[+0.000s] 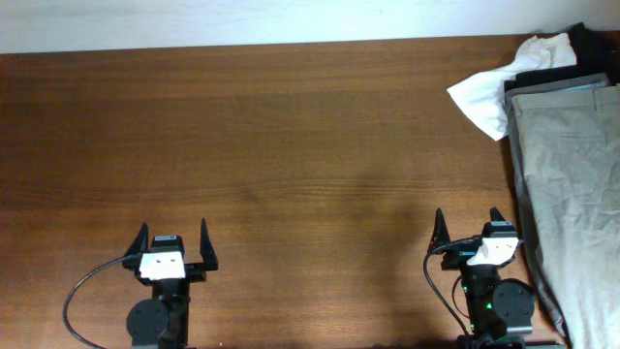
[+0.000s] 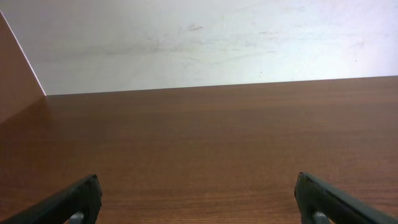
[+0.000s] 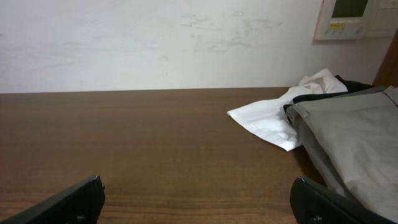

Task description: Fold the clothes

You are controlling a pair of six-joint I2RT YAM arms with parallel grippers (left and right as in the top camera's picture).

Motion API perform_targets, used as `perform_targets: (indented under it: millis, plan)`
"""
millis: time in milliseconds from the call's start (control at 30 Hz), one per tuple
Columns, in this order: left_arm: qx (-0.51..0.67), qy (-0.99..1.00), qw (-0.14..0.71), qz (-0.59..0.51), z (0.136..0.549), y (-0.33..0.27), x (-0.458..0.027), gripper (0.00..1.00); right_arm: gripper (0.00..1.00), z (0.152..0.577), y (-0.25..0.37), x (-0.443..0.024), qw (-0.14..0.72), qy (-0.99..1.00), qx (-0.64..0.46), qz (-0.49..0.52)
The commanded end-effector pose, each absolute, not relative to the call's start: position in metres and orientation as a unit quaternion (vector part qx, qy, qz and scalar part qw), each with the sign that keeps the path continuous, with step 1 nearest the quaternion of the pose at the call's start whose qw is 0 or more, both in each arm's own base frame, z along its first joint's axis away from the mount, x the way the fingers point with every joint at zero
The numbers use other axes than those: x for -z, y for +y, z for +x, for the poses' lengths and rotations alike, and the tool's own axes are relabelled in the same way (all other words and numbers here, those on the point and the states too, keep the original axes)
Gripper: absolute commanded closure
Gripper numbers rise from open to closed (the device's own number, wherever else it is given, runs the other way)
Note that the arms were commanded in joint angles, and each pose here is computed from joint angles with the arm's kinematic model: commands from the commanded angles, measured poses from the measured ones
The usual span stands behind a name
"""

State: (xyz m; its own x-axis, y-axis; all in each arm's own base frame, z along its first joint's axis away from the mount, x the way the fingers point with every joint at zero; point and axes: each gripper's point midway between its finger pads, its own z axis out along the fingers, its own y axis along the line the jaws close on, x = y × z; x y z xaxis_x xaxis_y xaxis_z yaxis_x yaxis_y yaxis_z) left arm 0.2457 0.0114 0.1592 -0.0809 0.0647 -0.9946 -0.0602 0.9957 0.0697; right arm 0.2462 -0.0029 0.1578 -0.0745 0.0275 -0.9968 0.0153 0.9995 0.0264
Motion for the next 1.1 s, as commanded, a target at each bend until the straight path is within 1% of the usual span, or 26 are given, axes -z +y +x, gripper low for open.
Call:
perform_targets:
  millis: [0, 933, 967, 1000, 1033, 1067]
  plan:
    - [-0.059, 0.732, 0.679, 0.003, 0.245, 0.015, -0.158, 0.01, 0.01, 0.246, -0.004, -0.155, 0.678, 0.734, -0.004, 0.018]
    - [-0.059, 0.732, 0.679, 0.003, 0.245, 0.015, -0.158, 0.01, 0.01, 0.246, -0.005, -0.159, 0.684, 0.729, -0.002, 0.021]
    - [-0.059, 0.732, 0.679, 0.003, 0.245, 0.015, -0.158, 0.01, 0.01, 0.247, 0.0, -0.171, 0.702, 0.712, -0.016, 0.014]
    - [-0.059, 0.732, 0.679, 0.003, 0.245, 0.015, -0.158, 0.01, 0.01, 0.246, 0.013, -0.177, 0.707, 0.704, -0.059, 0.0]
    - [-0.059, 0.732, 0.679, 0.003, 0.245, 0.015, -0.158, 0.01, 0.01, 0.244, 0.032, -0.176, 0.698, 0.705, -0.123, -0.012]
    - [-0.059, 0.732, 0.679, 0.003, 0.245, 0.015, -0.158, 0.01, 0.01, 0.234, 0.063, -0.171, 0.661, 0.712, -0.235, -0.027]
